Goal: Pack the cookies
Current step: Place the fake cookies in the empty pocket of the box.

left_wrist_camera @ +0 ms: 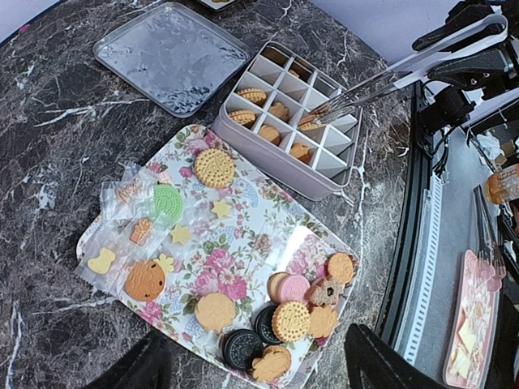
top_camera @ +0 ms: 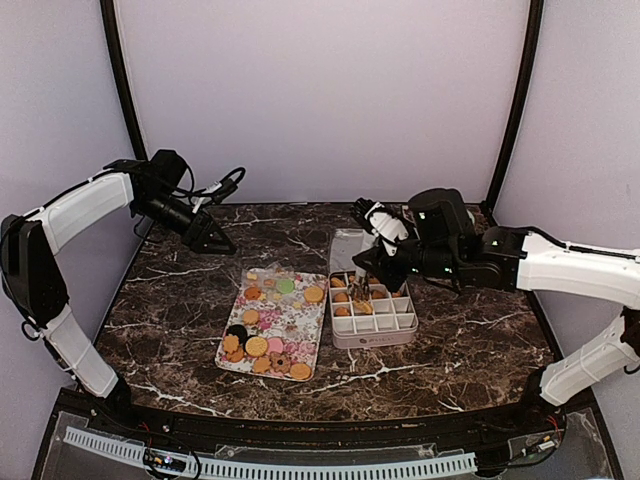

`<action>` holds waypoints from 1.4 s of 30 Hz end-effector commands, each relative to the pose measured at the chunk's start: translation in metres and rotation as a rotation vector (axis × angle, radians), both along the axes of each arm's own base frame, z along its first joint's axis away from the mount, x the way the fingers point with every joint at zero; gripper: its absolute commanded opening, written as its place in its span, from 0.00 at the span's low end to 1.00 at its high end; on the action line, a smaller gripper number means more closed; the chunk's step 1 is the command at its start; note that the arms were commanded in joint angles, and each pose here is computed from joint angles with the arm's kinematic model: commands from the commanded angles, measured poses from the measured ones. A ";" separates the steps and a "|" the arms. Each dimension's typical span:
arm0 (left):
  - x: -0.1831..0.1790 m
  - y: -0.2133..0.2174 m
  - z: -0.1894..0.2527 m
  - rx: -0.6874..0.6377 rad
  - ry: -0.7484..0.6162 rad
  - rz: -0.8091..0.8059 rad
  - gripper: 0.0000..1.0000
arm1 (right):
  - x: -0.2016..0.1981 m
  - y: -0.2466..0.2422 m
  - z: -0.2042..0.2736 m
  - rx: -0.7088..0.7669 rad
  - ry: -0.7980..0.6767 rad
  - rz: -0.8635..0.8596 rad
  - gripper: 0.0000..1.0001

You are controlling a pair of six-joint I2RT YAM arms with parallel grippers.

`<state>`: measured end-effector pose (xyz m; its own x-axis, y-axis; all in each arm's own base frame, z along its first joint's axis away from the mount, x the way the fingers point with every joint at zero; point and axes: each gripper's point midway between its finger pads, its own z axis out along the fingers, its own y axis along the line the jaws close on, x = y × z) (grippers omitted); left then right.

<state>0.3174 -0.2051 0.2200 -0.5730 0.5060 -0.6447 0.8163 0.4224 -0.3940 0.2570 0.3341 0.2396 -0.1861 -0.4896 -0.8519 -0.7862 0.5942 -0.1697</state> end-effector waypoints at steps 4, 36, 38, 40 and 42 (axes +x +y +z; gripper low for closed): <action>-0.001 0.001 0.016 -0.014 -0.016 0.007 0.76 | 0.009 0.002 -0.010 -0.006 -0.004 0.021 0.07; -0.002 0.002 0.015 -0.010 -0.005 0.002 0.75 | 0.010 -0.009 0.038 0.183 -0.032 -0.021 0.42; -0.002 0.002 0.016 -0.012 -0.007 0.001 0.75 | 0.009 -0.007 0.051 0.211 -0.041 -0.014 0.41; -0.003 0.001 0.015 -0.012 -0.004 -0.001 0.75 | 0.008 -0.005 0.063 0.235 -0.052 -0.002 0.41; -0.002 0.003 0.013 -0.005 0.000 0.005 0.75 | 0.007 0.000 0.074 0.263 -0.060 0.016 0.41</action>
